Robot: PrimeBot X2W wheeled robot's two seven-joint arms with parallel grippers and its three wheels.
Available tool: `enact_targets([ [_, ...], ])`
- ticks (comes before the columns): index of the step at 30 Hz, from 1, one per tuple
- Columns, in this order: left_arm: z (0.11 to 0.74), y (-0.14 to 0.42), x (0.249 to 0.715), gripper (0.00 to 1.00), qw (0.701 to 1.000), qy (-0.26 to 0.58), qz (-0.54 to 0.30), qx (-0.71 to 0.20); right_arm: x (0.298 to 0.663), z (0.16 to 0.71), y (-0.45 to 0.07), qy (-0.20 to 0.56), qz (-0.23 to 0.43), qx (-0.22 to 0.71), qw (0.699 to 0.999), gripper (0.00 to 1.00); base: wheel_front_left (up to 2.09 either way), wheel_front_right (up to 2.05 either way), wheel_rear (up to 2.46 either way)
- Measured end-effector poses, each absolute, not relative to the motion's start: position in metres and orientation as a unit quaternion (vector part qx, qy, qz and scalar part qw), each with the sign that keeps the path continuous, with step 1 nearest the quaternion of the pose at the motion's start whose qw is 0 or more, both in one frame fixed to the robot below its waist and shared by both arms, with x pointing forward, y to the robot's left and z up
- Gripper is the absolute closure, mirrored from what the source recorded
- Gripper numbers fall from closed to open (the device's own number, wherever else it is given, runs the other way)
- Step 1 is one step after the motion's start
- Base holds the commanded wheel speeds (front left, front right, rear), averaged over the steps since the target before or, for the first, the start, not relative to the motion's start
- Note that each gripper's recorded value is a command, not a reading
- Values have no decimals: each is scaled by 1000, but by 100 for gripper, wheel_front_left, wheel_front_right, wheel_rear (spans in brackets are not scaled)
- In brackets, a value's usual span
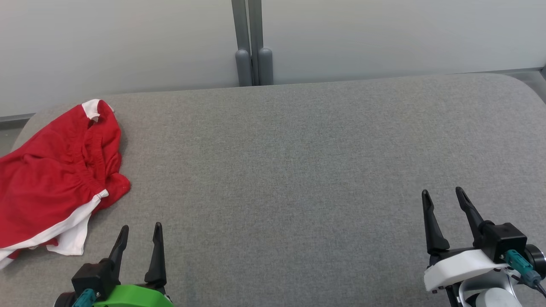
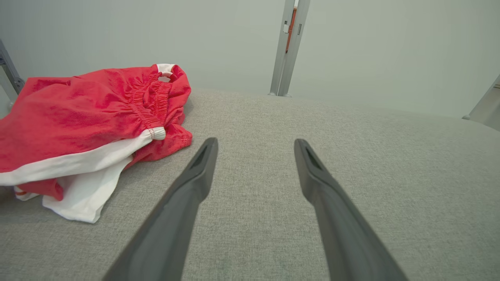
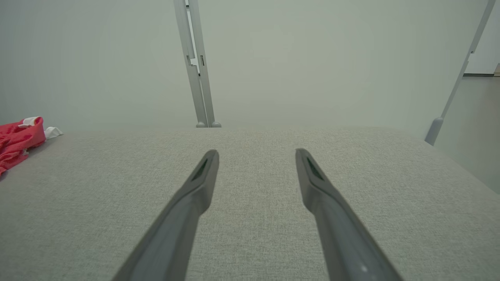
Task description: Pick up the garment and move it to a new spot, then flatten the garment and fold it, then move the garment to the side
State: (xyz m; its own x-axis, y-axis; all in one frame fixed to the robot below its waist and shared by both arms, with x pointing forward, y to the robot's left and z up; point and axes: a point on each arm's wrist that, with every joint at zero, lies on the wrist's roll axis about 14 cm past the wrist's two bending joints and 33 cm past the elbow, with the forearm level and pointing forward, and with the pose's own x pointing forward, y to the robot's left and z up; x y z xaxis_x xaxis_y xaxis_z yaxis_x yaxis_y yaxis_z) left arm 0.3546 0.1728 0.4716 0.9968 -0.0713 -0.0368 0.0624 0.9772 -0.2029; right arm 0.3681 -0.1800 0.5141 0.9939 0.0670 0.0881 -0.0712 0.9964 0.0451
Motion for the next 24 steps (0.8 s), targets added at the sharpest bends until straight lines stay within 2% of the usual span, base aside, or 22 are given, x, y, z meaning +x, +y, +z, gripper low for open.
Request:
enact_targets([
  [24,467,172,350,0,996,20,-38,-74,362,507,-190,-40,24,-21,999,0,0,0,0],
])
